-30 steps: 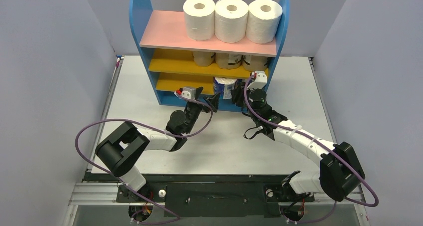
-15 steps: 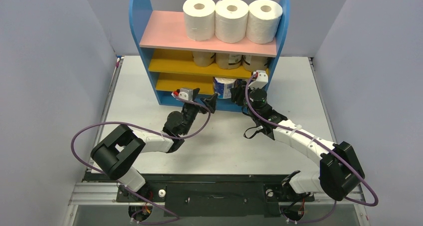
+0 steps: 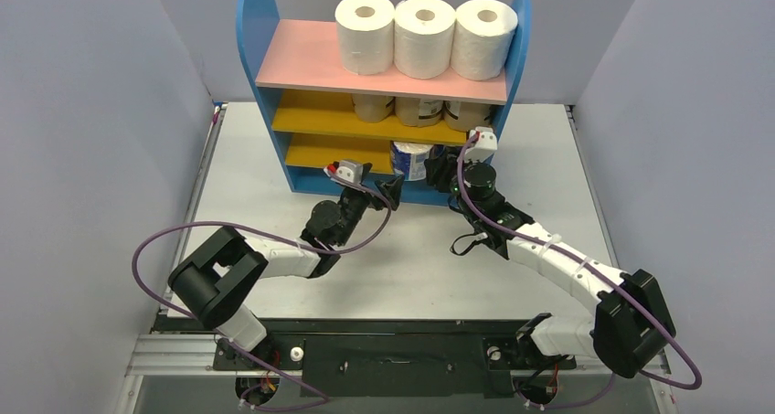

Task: Place and organize the paper towels onto the shelf
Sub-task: Place the paper towel on the shelf.

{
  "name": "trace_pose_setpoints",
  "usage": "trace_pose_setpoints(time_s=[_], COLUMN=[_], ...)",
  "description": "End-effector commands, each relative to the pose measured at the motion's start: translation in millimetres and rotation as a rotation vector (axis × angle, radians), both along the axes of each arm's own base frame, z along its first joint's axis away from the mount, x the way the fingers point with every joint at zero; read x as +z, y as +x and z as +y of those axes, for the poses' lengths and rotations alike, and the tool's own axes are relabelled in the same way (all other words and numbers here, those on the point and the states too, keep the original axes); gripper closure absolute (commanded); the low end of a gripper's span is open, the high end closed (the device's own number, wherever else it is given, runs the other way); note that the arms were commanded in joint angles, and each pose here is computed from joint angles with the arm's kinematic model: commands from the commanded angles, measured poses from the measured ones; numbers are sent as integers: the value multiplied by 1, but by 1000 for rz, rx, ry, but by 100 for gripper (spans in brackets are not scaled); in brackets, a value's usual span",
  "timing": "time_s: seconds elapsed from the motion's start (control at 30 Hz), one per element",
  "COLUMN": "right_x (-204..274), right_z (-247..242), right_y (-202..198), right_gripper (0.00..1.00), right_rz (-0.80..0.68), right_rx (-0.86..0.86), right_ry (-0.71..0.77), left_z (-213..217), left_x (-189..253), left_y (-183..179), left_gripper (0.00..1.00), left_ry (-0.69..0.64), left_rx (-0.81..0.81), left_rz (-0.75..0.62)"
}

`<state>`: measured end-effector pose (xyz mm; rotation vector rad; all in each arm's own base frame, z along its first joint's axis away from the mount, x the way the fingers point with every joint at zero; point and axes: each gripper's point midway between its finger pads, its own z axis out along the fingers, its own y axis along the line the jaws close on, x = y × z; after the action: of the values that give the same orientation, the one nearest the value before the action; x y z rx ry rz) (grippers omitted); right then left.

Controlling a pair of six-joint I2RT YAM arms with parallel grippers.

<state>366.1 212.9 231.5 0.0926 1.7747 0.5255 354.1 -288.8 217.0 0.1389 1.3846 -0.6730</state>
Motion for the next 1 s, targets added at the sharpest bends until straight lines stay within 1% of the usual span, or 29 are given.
trace_pose_setpoints(time_s=[0.0, 0.17, 0.27, 0.5, 0.67, 0.97], right_x=[22, 32, 41, 37, 30, 11], right_z=[0, -4, -14, -40, -61, -85], right_y=[-2, -14, -28, -65, -90, -110], right_gripper=[62, 62, 62, 61, 61, 61], right_rz=[-40, -49, -57, -57, -52, -29], right_rx=[15, 28, 30, 32, 17, -30], right_ry=[35, 46, 55, 30, 7, -21], left_z=[-15, -18, -19, -22, -20, -26], left_x=[17, 14, 14, 12, 7, 10], left_y=[5, 15, 18, 25, 29, 29], left_gripper=[4, 4, 4, 4, 4, 4], left_ry=[-3, 5, 12, 27, 21, 13], left_rx=[-17, 14, 21, 36, 68, 87], left_rz=[-40, -24, -24, -21, 5, 7])
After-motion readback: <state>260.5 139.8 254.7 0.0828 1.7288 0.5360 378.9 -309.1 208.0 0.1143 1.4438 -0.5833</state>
